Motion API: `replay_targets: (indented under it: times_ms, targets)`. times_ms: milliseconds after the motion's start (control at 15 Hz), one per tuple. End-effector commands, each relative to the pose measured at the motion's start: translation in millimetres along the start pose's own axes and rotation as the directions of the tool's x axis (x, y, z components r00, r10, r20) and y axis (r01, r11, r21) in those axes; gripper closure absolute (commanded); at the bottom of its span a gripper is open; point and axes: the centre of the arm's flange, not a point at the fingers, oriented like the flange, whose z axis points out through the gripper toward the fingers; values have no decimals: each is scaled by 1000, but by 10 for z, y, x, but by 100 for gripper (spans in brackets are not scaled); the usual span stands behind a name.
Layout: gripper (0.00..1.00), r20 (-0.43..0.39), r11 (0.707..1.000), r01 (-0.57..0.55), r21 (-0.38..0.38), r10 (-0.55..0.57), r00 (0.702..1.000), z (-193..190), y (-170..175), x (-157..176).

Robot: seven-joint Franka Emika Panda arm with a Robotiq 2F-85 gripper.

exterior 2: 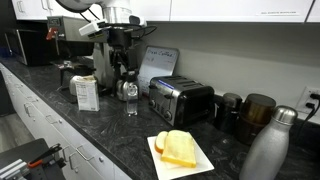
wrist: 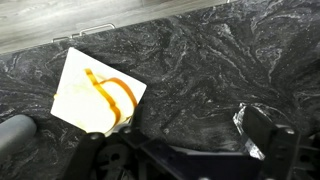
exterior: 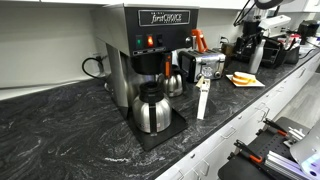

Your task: Push down the right toaster lever

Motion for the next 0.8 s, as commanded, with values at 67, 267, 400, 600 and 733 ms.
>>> replay_targets:
  times_ms: [67,267,400,600,733]
  targets:
    - [0,0,1000,0,0,0,1000,0,0,0]
    - [0,0,1000,0,0,0,1000,0,0,0]
    - [0,0,1000,0,0,0,1000,0,0,0]
    - [0,0,1000,0,0,0,1000,0,0,0]
    - [0,-8,1000,-14,9,14,1000,32,34,37]
